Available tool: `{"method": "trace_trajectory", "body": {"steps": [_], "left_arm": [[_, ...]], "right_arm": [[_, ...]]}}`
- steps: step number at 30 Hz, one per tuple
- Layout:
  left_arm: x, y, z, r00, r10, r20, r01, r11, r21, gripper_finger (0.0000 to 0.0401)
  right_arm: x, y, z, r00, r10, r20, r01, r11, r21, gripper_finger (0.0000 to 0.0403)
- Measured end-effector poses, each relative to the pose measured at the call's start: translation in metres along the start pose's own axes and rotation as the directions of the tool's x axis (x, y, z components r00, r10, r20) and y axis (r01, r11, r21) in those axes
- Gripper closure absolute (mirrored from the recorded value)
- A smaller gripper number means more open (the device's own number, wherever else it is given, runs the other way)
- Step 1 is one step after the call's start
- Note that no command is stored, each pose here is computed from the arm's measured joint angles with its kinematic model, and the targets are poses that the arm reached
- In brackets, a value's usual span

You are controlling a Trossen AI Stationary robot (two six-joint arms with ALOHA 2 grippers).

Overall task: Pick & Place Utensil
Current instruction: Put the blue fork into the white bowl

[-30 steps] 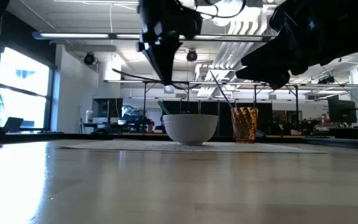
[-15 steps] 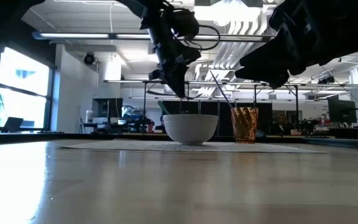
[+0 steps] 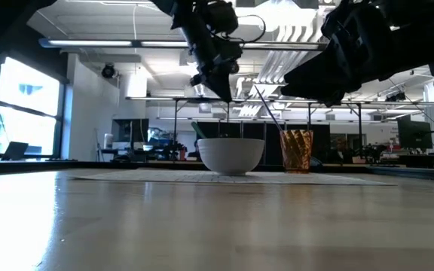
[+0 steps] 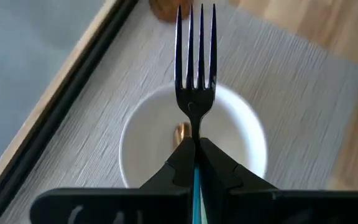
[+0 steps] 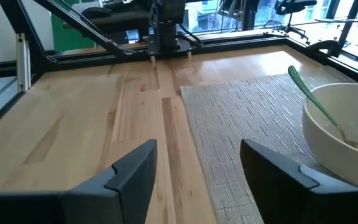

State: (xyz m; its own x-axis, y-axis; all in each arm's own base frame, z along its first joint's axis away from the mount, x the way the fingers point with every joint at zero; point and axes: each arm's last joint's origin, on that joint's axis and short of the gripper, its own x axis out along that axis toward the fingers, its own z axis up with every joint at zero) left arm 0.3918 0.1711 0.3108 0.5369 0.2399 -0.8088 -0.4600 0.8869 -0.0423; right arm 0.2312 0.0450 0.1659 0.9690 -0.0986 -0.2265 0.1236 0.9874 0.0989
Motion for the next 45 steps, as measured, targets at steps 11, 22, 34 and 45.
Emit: {"method": "trace_trajectory", "body": {"steps": [11, 22, 34, 45], "left_arm": [[0.027, 0.002, -0.021, 0.998, 0.006, -0.054, 0.002, 0.991, 0.136, 0.0398], [0.052, 0.003, -0.046, 0.993, 0.011, -0.122, 0.008, 0.989, 0.149, 0.0398], [0.066, -0.001, -0.051, 0.998, -0.043, -0.050, 0.050, 0.990, 0.131, 0.0398], [0.066, -0.001, -0.046, 0.999, -0.044, 0.005, 0.043, 0.992, 0.122, 0.0398]], "right_arm": [[0.000, 0.000, 0.000, 1.000, 0.026, 0.001, -0.026, 1.000, 0.004, 0.0178], [0.000, 0.002, 0.000, 0.997, 0.071, -0.010, -0.070, 0.997, 0.041, 0.0178], [0.000, 0.002, 0.000, 0.997, 0.071, -0.010, -0.070, 0.996, 0.049, 0.0178], [0.000, 0.002, 0.000, 0.997, 0.070, -0.010, -0.070, 0.996, 0.049, 0.0178]]}}
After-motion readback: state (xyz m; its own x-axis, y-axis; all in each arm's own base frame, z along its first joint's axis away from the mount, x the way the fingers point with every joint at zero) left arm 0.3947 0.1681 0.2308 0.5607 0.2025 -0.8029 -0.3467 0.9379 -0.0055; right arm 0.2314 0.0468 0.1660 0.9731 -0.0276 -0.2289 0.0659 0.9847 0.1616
